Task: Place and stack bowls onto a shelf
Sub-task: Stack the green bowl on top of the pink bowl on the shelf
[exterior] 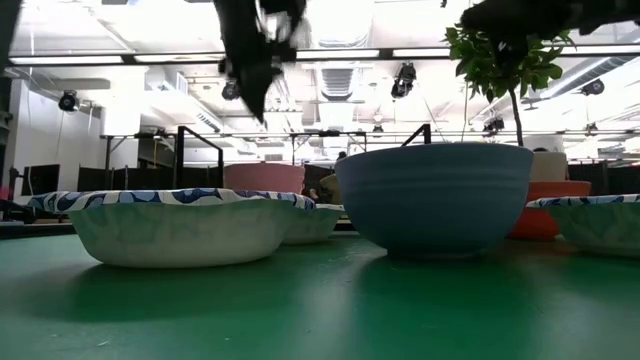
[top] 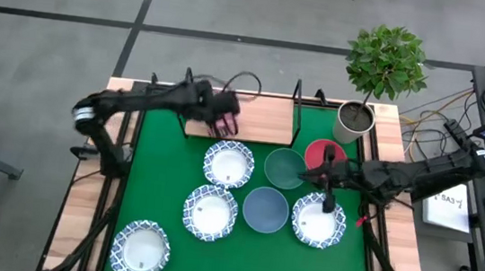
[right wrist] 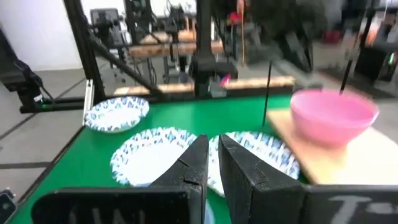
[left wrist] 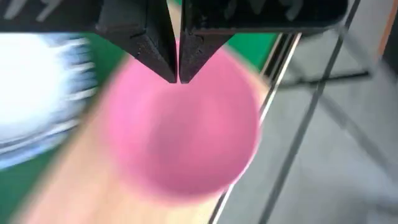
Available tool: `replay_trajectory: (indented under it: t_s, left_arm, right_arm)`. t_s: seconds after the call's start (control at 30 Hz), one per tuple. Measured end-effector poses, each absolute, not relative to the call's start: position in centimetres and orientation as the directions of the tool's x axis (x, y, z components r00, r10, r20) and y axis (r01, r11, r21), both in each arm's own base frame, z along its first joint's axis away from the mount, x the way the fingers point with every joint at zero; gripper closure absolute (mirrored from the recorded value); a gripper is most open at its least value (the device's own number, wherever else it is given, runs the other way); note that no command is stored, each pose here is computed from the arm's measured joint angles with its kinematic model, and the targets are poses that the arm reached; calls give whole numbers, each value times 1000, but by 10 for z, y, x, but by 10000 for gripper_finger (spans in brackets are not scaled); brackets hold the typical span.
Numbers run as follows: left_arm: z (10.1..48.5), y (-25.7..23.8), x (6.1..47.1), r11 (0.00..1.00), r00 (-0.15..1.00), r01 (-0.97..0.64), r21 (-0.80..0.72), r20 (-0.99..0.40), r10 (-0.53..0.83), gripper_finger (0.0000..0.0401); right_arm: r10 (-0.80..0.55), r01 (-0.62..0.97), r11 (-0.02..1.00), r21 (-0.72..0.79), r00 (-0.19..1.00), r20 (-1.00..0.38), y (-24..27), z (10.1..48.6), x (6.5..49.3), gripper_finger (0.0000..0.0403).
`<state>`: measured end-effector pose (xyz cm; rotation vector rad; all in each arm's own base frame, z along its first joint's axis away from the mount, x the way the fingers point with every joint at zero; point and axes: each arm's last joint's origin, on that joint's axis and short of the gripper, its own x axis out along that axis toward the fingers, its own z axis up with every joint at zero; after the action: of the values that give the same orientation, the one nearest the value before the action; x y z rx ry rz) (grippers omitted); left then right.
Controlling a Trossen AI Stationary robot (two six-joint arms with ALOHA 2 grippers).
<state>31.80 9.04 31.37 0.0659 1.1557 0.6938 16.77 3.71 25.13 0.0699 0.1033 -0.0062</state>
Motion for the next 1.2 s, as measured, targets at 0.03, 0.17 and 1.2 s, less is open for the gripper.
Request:
replay_trajectory:
  t_s: [0.03, 0.17, 1.2]
  left_arm:
    - [318, 75, 318, 812, 291, -449, 373, -798, 528, 401]
    - [329, 15, 308, 911, 577, -308, 275, -708, 408, 401]
    - [283, -73, 190, 942, 950, 224, 248, -270, -155, 401]
  right_arm:
    - [-2, 12, 996, 89, 994, -111, 38, 249, 172, 374]
    - [14, -2, 991, 131, 996, -87, 47, 241, 193, 374]
    - [-399, 461, 882, -100, 614, -681, 66, 287, 291, 374]
